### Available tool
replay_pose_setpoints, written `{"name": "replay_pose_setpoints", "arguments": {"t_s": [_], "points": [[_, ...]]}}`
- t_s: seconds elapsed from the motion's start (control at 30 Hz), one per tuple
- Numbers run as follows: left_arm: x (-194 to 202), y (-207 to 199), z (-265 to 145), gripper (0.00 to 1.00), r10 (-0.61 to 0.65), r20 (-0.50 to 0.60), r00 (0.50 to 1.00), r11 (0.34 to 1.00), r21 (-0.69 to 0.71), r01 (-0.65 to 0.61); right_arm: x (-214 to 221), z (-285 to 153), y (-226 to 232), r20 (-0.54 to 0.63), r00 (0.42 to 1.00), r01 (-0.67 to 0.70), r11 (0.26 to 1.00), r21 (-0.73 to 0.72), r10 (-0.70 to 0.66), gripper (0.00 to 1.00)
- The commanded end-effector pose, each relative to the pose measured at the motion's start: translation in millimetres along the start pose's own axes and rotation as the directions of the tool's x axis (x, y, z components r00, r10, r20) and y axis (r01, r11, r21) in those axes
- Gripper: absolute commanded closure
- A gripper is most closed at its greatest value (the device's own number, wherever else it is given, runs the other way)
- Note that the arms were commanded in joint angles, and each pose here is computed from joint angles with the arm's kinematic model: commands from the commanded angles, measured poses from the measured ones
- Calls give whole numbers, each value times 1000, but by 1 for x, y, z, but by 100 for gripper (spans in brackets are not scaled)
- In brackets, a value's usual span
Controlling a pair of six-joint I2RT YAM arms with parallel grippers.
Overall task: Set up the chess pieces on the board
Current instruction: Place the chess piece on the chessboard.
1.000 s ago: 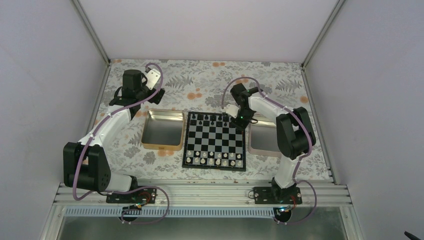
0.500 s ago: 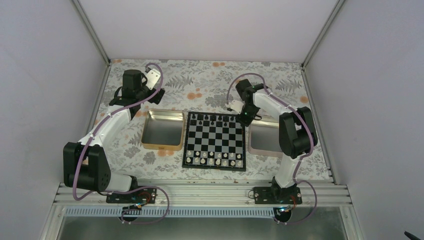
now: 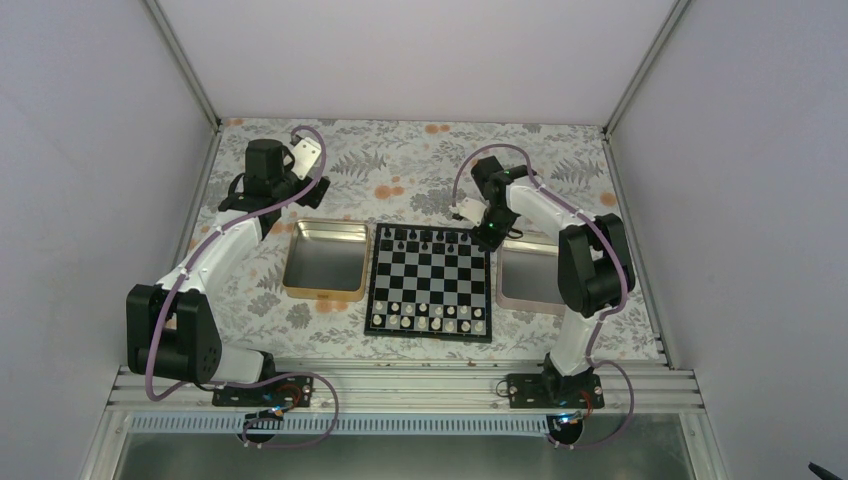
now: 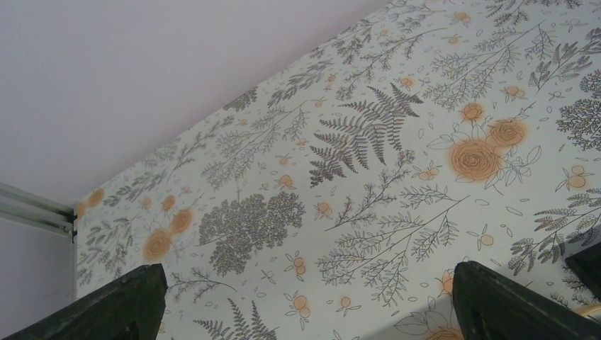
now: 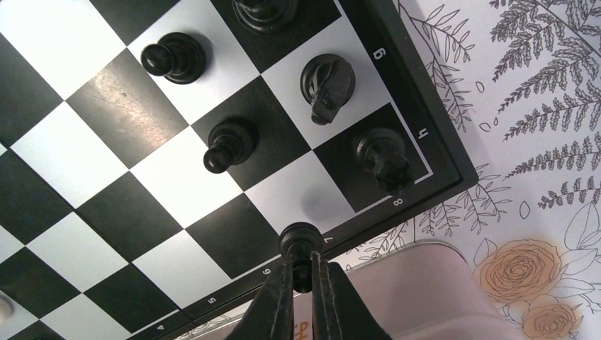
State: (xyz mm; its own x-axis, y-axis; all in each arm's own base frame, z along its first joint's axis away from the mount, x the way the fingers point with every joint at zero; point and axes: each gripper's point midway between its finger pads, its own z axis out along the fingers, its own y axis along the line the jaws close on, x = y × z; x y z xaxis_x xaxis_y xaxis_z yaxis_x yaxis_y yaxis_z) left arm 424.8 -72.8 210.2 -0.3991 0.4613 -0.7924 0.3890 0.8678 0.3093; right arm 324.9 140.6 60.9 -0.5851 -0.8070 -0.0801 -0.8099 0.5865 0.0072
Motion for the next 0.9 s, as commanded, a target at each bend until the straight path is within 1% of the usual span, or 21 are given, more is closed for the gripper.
{"name": "replay_pose_setpoints", "arguments": {"t_s": [0.0, 0.43, 0.7, 0.87], "points": [[-4, -2, 0, 0, 15, 16, 1000, 1000, 9, -15, -11, -6, 1, 35, 999, 22, 1000, -11, -22, 94], [-4, -2, 1, 0, 15, 15, 1000, 1000, 11, -15, -12, -2, 2, 32, 999, 26, 1000, -17, -26, 93], [-4, -3, 0, 0, 15, 15, 1000, 1000, 12, -15, -13, -3, 1, 39, 999, 23, 1000, -12, -23, 81], [-4, -3, 0, 0, 15, 15, 1000, 1000, 13, -15, -17, -9, 6, 69, 997, 30, 999, -30, -28, 78]]}}
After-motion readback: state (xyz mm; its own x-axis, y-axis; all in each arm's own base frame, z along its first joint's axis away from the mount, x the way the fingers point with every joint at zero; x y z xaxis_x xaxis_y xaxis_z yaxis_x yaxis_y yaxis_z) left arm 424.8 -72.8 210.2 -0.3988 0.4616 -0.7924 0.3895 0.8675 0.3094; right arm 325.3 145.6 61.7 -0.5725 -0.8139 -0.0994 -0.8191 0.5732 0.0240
